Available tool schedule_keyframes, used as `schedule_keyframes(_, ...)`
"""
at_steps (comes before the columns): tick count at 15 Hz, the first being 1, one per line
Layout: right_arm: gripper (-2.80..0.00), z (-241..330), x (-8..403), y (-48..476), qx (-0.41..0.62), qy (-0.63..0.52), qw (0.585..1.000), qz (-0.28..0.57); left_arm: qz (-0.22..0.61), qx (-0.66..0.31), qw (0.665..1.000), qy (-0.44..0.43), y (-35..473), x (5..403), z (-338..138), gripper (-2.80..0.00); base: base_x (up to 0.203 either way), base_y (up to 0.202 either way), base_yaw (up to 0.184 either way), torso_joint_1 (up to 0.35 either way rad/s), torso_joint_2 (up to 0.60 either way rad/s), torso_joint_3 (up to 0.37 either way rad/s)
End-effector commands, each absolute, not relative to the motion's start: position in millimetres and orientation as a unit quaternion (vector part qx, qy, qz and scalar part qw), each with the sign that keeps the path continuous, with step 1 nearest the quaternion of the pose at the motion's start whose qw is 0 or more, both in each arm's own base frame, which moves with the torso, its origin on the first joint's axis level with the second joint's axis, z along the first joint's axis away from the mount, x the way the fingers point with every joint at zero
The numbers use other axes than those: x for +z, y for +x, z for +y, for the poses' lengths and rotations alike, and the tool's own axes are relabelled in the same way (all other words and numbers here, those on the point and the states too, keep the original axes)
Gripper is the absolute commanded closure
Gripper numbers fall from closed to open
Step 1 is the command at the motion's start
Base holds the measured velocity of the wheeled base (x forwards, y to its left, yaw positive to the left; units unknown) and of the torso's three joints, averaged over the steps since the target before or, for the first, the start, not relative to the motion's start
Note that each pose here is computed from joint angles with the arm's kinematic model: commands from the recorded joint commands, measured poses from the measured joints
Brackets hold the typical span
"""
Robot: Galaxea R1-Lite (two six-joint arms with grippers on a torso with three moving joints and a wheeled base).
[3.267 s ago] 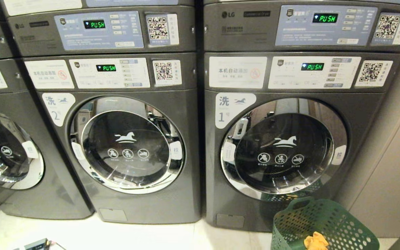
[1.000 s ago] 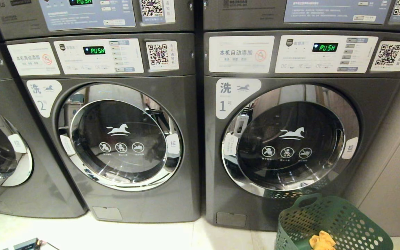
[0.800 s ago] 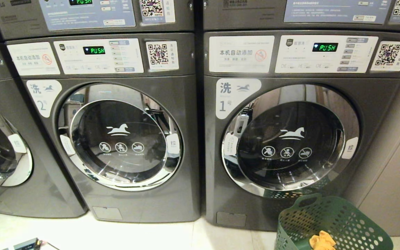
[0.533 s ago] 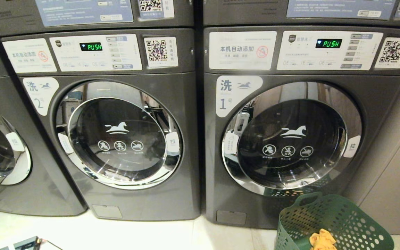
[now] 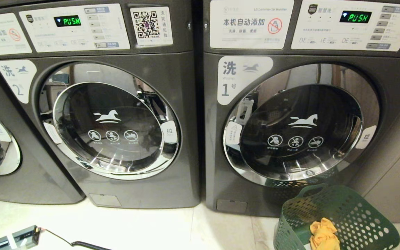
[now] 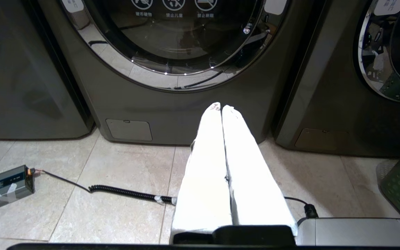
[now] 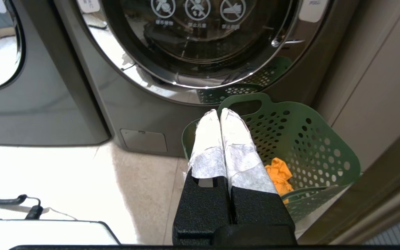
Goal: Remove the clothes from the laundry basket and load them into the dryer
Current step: Take the clothes out of the basket
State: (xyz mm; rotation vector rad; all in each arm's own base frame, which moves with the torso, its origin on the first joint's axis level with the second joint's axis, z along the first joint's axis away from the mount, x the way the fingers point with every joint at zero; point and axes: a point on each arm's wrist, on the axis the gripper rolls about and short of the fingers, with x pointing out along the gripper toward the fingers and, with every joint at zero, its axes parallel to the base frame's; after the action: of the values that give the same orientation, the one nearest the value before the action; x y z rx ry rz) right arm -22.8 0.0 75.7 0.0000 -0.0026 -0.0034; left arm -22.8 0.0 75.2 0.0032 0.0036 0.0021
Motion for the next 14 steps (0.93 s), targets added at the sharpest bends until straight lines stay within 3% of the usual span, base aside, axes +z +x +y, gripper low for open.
schedule_keyframes(1,0.0,0.0,75.8,-22.9,-0.002,0.0,1.0,-0.002,0.002,0.001,1.0,0.002,-22.8,75.2,0.0,0.0,0.0,0.0,0.0,-0.001,0.01,-0.198)
schedule_keyframes(14,0.0,0.0,75.8,-22.9,-0.002,0.0,1.0,-0.002,0.002,0.002,1.0,0.001,-22.8,75.2,0.1,0.0,0.0,0.0,0.0,0.003,0.0,-0.204)
